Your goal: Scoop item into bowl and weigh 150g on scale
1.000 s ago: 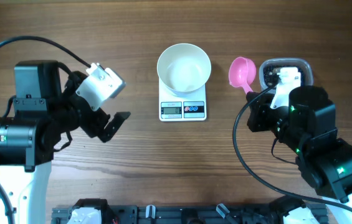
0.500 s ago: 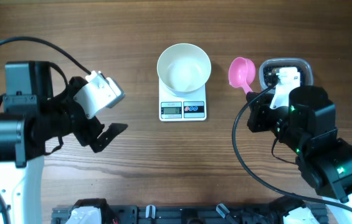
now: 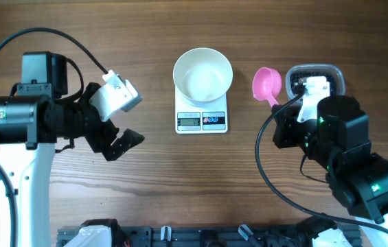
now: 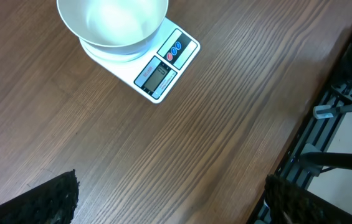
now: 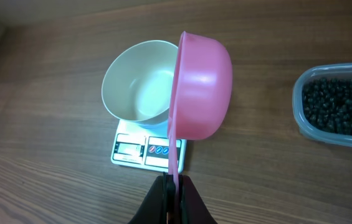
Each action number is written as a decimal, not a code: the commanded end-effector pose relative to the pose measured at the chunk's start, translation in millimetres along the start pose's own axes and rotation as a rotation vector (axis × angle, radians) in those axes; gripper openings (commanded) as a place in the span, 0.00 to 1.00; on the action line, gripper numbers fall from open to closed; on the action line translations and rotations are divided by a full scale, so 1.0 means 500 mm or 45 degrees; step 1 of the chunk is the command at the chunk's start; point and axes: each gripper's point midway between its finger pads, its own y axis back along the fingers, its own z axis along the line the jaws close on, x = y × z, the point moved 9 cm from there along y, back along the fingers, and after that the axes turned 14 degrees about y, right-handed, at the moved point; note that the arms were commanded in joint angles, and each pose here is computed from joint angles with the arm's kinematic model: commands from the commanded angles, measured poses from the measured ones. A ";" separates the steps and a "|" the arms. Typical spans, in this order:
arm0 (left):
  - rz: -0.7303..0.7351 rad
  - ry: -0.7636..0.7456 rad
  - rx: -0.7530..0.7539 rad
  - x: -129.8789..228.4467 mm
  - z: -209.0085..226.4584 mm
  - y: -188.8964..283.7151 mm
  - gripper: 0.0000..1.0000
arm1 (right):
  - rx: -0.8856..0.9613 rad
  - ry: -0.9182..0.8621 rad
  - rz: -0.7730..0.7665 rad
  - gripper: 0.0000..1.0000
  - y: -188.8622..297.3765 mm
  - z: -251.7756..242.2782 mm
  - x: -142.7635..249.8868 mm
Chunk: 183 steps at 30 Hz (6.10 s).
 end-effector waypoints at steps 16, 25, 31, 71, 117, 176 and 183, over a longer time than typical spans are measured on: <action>-0.036 -0.028 -0.019 -0.001 -0.010 0.017 1.00 | -0.015 0.025 -0.025 0.04 0.008 0.002 -0.008; -0.036 -0.028 -0.019 -0.001 -0.010 0.017 1.00 | -0.014 0.020 -0.006 0.04 0.009 0.002 -0.004; -0.036 -0.028 -0.019 -0.001 -0.010 0.017 1.00 | 0.019 0.022 0.037 0.04 0.009 -0.003 0.007; -0.036 -0.028 -0.019 -0.001 -0.010 0.017 1.00 | 0.238 -0.074 -0.294 0.04 -0.006 -0.029 -0.081; -0.036 -0.028 -0.019 -0.001 -0.010 0.017 1.00 | 0.646 0.208 0.375 0.04 -0.156 -0.253 -0.055; -0.036 -0.028 -0.019 -0.001 -0.010 0.017 1.00 | 0.401 0.394 0.906 0.04 -0.320 -0.284 0.074; -0.036 -0.028 -0.019 -0.001 -0.010 0.017 1.00 | 0.412 0.308 0.899 0.04 -0.319 -0.282 0.077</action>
